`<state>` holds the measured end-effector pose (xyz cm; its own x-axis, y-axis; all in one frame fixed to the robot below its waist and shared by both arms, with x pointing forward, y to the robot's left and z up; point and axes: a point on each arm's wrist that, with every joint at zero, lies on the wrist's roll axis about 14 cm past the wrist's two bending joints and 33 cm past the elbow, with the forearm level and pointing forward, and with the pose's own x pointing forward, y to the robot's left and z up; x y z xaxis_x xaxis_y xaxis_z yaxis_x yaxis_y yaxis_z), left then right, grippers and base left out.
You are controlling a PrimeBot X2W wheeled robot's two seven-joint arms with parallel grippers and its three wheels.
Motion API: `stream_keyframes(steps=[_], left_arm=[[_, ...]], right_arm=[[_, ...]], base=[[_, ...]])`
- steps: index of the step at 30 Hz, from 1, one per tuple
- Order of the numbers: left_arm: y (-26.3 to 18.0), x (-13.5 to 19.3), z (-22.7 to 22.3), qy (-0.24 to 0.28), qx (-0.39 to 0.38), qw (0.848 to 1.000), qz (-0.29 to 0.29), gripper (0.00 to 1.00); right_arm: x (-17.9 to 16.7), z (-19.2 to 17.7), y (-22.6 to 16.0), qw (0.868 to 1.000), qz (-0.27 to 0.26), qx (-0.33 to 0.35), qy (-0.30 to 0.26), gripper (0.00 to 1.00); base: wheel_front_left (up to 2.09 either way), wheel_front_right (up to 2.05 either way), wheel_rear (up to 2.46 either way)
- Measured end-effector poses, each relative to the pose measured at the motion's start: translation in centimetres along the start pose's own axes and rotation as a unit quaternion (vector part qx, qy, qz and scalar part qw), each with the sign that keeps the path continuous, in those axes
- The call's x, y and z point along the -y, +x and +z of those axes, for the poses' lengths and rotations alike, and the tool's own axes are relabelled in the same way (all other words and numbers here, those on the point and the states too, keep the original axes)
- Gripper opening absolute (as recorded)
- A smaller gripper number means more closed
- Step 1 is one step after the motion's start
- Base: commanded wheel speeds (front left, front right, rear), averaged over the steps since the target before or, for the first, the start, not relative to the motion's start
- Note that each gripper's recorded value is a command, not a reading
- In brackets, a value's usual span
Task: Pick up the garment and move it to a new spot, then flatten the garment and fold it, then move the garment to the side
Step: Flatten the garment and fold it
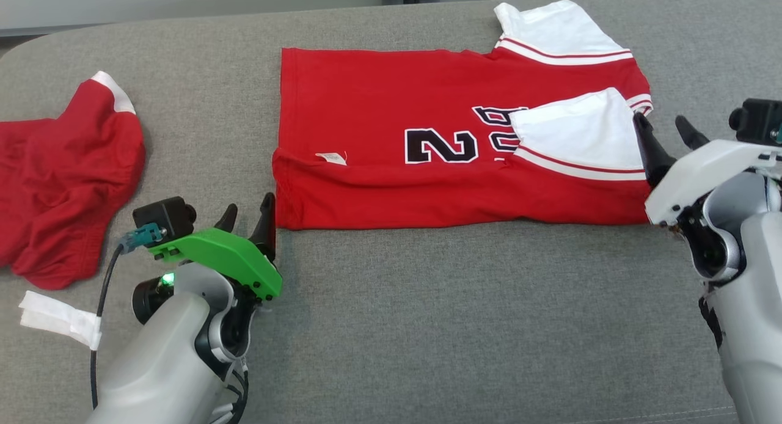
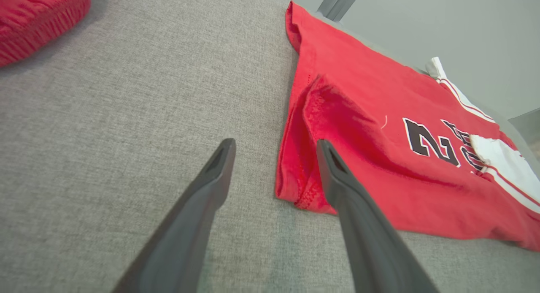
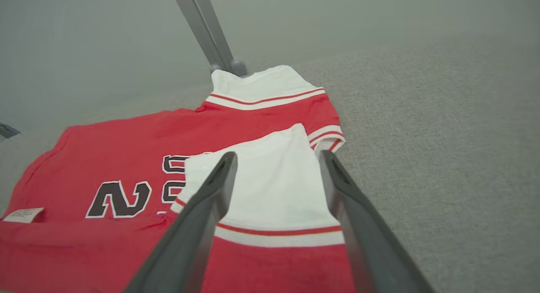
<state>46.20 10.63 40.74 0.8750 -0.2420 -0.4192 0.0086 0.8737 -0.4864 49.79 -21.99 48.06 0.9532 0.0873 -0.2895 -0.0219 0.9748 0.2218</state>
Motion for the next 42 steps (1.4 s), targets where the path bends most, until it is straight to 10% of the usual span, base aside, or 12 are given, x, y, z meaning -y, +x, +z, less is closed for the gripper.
stream_keyframes(steps=[15,27,29,30,32,42], left_arm=[[0.5,1.1,-3.0,0.114,-0.046,0.992,0.012,1.0],[1.7,-1.7,-4.1,0.094,-0.078,0.992,0.042,1.0],[1.7,-1.8,-4.2,0.079,-0.082,0.993,0.039,1.0],[1.6,-1.9,-4.4,0.078,-0.088,0.992,0.036,0.81],[1.4,-1.9,-4.5,0.069,-0.09,0.993,0.032,0.0],[-0.3,-1.5,-5.0,0.073,-0.101,0.992,0.007,0.0]], right_arm=[[4.5,-4.7,-4.1,0.991,-0.1,-0.088,-0.022,1.0],[4.9,-9.0,-1.9,0.978,-0.108,-0.179,-0.012,1.0],[4.8,-9.8,-1.8,0.975,-0.105,-0.194,-0.008,0.45],[4.8,-9.9,-1.8,0.975,-0.105,-0.195,-0.008,0.0],[5.1,-9.8,-1.9,0.975,-0.109,-0.192,-0.005,0.0],[5.9,-8.8,-3.8,0.978,-0.118,-0.172,0.005,0.0]], base=[[0.0,0.0,0.0],[0.0,0.0,0.0],[0.0,0.0,0.0],[0.0,0.0,0.0],[0.0,0.0,0.0],[0.0,0.0,0.0]])
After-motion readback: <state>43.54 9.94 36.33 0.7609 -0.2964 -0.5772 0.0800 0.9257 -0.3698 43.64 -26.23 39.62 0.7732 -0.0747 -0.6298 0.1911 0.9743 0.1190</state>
